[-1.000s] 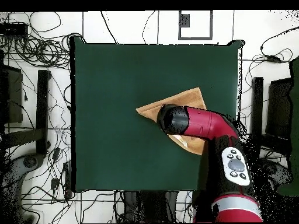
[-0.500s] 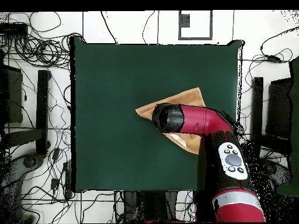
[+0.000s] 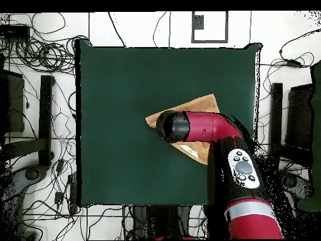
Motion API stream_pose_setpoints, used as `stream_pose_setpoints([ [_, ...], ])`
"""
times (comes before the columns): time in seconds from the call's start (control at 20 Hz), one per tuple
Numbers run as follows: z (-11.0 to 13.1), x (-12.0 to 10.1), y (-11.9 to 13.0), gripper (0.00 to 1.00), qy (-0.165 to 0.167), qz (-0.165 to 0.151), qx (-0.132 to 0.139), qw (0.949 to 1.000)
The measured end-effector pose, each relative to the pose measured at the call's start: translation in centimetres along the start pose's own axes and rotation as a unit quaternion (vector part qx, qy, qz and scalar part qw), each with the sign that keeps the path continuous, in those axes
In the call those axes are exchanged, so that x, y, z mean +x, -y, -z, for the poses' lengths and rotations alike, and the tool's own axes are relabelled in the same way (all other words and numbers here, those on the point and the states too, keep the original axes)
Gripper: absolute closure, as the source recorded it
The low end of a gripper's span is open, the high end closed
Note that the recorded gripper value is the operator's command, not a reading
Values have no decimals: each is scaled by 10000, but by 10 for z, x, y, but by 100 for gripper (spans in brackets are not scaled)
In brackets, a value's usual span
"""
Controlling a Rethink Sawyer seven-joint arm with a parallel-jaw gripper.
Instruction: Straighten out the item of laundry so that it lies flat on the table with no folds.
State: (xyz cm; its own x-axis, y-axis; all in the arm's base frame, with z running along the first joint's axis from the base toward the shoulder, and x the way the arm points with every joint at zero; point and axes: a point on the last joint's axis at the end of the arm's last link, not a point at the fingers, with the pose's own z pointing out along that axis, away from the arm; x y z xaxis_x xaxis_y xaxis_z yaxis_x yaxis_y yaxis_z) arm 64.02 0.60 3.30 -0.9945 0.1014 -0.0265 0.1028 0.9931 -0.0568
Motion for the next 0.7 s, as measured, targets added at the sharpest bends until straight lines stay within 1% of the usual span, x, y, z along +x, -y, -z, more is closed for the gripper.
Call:
stream_pose_setpoints([
  [0.2,7,0,-9,100,0,86,-54,9999],
  [0.5,8,2,-10,100,-10,198,-61,9998],
  [0.7,13,6,-11,100,-49,244,-119,9996],
])
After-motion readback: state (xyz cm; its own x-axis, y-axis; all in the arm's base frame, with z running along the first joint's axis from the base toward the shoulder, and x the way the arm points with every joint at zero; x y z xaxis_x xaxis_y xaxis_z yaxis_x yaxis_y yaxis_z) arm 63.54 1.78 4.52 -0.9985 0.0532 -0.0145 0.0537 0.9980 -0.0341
